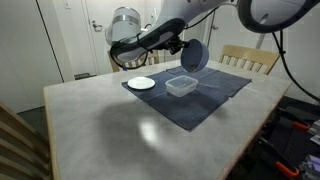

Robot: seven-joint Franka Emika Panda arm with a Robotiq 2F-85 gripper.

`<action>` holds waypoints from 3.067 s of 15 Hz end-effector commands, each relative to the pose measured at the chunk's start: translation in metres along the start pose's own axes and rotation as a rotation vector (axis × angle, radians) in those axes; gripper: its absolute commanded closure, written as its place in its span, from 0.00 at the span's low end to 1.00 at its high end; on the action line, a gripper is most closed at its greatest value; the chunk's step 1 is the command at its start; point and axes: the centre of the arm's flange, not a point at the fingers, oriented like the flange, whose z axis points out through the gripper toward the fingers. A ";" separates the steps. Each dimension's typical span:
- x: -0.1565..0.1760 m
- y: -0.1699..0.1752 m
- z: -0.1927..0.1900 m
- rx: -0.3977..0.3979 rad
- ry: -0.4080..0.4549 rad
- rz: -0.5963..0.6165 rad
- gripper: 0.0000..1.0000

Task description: Pour the contents in the blue bowl into the clear bowl

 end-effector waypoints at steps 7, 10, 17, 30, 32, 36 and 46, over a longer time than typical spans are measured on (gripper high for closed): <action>0.033 0.024 -0.039 -0.071 -0.063 -0.010 0.99; 0.033 0.024 -0.042 -0.084 -0.064 -0.001 0.99; 0.033 0.026 -0.046 -0.111 -0.079 0.018 0.99; 0.042 0.020 -0.060 -0.208 -0.126 -0.012 0.99; 0.043 0.019 -0.061 -0.213 -0.129 -0.014 0.99; 0.043 0.020 -0.064 -0.225 -0.129 -0.008 0.99; 0.045 0.018 -0.068 -0.239 -0.148 -0.012 0.99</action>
